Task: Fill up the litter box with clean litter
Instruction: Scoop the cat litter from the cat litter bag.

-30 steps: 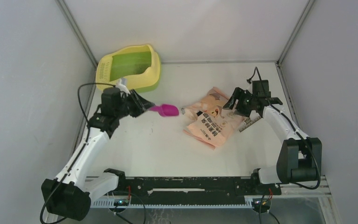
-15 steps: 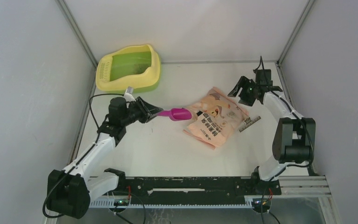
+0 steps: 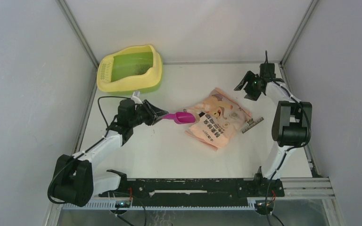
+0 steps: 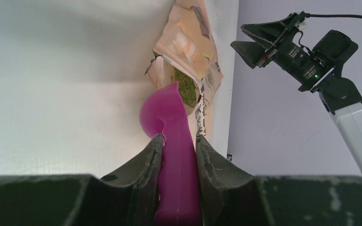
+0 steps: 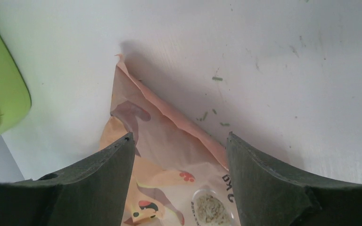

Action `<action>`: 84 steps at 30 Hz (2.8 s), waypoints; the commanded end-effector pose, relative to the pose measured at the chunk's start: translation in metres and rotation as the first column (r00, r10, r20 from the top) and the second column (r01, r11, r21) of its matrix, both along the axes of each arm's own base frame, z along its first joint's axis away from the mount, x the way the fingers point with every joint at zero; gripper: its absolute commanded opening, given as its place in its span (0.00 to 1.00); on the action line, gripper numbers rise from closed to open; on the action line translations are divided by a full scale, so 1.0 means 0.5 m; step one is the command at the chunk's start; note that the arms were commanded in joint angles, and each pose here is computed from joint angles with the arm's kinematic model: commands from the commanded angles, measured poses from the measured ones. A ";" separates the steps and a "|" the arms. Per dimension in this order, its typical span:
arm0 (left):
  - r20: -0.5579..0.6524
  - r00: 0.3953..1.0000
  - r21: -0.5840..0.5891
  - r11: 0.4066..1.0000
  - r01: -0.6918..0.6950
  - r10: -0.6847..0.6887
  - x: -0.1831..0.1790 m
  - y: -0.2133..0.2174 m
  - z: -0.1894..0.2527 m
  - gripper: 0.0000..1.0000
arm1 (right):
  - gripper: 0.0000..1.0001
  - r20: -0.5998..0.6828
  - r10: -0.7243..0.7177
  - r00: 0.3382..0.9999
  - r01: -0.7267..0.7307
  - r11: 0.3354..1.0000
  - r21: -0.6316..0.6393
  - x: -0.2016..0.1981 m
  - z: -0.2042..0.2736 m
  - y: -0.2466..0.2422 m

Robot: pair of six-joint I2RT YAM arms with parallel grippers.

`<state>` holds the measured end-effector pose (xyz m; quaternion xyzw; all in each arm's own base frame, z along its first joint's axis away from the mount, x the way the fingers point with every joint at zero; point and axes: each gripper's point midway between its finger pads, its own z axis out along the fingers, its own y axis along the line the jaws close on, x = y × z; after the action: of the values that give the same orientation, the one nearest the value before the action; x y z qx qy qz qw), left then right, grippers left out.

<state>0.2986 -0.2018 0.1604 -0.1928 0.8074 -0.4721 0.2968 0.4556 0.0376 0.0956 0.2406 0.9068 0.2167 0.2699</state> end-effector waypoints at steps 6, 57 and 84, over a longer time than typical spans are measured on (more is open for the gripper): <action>0.088 0.996 -0.037 0.999 -0.007 0.010 0.052 -0.053 0.007 0.00 | 0.78 -0.021 0.036 0.999 -0.035 0.999 0.021 0.036 -0.028 0.034; 0.065 0.989 -0.308 0.946 -0.104 0.130 0.159 -0.273 -0.085 0.00 | 0.78 -0.063 0.220 0.973 -0.219 0.975 0.016 -0.106 -0.048 0.153; 0.115 0.988 -0.272 0.953 0.134 -0.106 0.022 -0.141 -0.072 0.00 | 0.80 0.008 0.315 0.949 -0.315 0.949 0.020 -0.211 0.012 0.208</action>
<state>0.3224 -0.2790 0.1017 -0.2061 0.7413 -0.5852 0.2560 0.3466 0.1388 0.0888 0.1085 0.9364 0.2594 0.2099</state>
